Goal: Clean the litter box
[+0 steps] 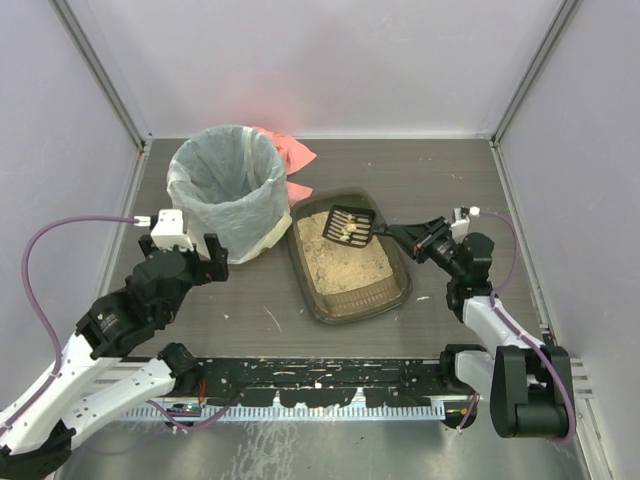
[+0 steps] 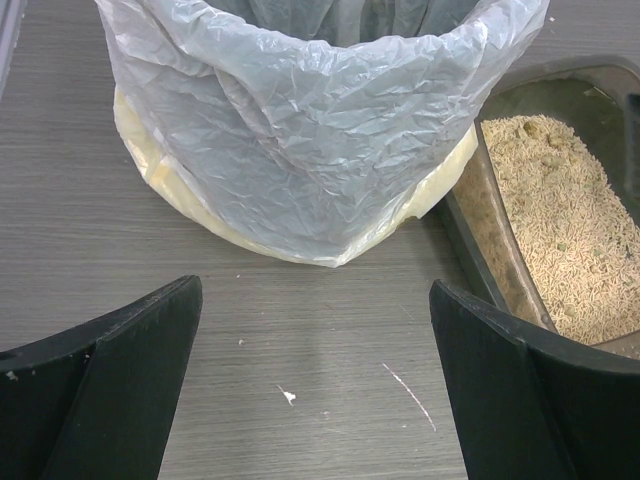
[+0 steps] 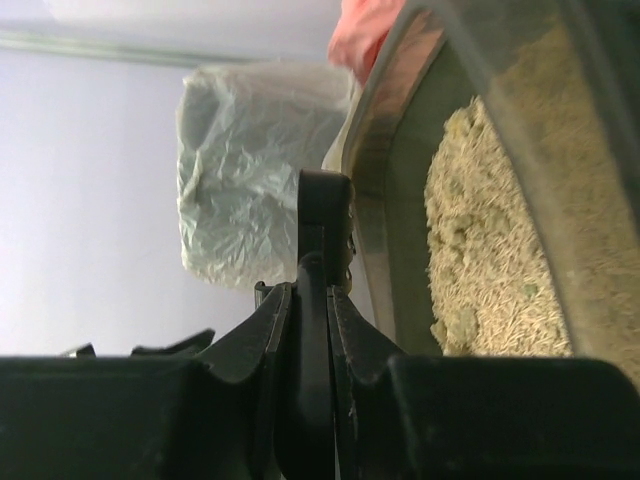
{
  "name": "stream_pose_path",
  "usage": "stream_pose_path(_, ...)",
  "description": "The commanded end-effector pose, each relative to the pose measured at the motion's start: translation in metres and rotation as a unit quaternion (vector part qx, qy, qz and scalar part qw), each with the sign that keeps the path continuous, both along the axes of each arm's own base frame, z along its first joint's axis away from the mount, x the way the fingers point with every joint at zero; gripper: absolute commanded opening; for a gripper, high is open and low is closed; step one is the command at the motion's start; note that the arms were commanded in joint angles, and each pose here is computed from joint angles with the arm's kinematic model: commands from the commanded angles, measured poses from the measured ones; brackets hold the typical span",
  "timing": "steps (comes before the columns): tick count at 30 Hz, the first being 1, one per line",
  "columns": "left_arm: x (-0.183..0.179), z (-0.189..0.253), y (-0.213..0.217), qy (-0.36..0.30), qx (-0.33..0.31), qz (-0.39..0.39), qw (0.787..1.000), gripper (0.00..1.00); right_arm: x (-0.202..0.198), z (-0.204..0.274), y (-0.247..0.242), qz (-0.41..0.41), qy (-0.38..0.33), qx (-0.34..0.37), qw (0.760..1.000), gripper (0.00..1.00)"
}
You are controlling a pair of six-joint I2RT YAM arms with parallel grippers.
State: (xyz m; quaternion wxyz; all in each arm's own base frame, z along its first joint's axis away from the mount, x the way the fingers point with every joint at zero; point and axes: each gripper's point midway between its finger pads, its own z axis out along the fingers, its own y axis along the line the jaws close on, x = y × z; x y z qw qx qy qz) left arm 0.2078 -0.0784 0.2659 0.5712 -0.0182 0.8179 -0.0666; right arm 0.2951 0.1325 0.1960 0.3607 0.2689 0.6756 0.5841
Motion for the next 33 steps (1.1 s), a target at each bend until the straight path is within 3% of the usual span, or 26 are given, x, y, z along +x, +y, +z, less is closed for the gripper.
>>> stream_pose_path(1,0.005,0.01,0.0,-0.019,-0.015,0.011,1.0,0.98,-0.004,0.032,0.024,0.055,-0.072,-0.014,0.996,0.01)
stream_pose_path(4,0.004,0.013,-0.003,-0.018,-0.019,0.003,1.0,0.98,0.005,0.015,-0.014,-0.033,-0.033,0.011,0.999,0.01)
stream_pose_path(7,0.003,0.013,0.0,-0.019,-0.017,0.008,1.0,0.98,-0.003,0.032,0.028,0.066,-0.076,-0.023,0.995,0.01)
stream_pose_path(11,0.004,0.013,-0.003,-0.017,-0.018,0.003,1.0,0.98,0.004,0.016,-0.008,-0.025,-0.037,0.011,0.999,0.01)
stream_pose_path(14,0.004,0.013,-0.001,-0.018,-0.018,0.006,1.0,0.98,-0.003,0.027,0.026,0.063,-0.064,-0.012,0.996,0.0)
stream_pose_path(17,0.004,0.012,-0.003,-0.019,-0.018,0.004,1.0,0.98,0.003,0.007,-0.011,-0.03,-0.019,0.021,0.999,0.01)
stream_pose_path(21,0.004,0.012,0.0,-0.019,-0.015,0.008,1.0,0.98,-0.005,0.023,0.024,0.059,-0.048,-0.011,0.997,0.01)
stream_pose_path(24,0.005,0.013,-0.004,-0.02,-0.019,0.003,1.0,0.98,-0.001,0.022,0.007,0.011,-0.039,0.002,0.999,0.01)
stream_pose_path(33,0.003,0.01,-0.002,-0.017,-0.022,0.007,1.0,0.98,0.017,0.076,0.015,-0.006,-0.071,-0.039,0.997,0.01)
